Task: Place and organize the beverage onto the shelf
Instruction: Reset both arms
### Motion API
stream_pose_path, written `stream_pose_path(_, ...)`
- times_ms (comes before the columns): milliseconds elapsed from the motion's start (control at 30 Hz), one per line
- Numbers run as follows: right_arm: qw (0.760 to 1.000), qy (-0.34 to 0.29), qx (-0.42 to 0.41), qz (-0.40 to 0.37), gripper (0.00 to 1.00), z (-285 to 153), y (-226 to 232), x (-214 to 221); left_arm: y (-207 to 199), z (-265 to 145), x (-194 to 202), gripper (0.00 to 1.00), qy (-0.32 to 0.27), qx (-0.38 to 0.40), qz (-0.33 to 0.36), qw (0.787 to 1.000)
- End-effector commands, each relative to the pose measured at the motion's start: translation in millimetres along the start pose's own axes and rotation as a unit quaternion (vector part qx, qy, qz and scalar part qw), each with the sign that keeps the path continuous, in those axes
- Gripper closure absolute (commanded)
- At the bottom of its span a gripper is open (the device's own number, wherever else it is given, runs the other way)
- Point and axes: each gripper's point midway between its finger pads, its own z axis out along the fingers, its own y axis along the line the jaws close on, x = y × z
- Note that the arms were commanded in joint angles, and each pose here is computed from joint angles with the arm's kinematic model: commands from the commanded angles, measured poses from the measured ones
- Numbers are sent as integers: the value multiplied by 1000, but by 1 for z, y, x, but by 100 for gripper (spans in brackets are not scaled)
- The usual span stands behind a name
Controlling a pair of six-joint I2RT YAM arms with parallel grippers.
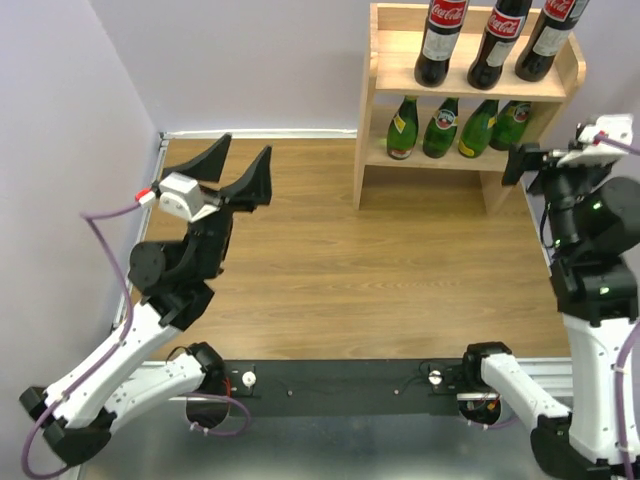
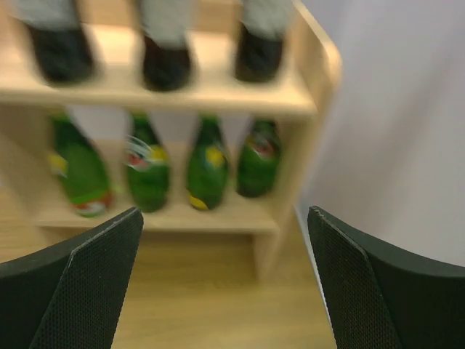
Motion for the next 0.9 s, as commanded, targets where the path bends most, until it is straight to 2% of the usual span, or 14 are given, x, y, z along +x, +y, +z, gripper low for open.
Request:
stream_pose_path(0, 979, 77, 187, 23, 0, -27, -62, 89, 43, -47, 58, 21, 110, -75, 74, 988)
stream_pose_path(167, 963, 105, 248, 32, 0, -46, -77, 146, 55, -82, 102, 21, 169, -77, 115, 976)
stream_pose_path(367, 959, 141, 246, 24, 0, -52, -74, 214, 70, -105, 113, 20, 182, -93, 153, 967)
stream_pose_path(467, 955, 158, 244, 51, 0, -57, -70, 248, 76, -119, 123, 20, 196, -95, 167, 961)
stream_pose_path(567, 952, 149, 262, 50, 0, -60, -79, 243, 81, -132, 131, 19, 202, -103, 166, 960)
stream_pose_path(667, 950, 155, 266, 54, 0, -60, -82, 249, 79, -128, 119, 19, 184, -98, 158, 965)
stream_pose_path(867, 948, 149, 275, 54, 0, -64, -87, 247, 76, -127, 122, 19, 187, -85, 156, 966)
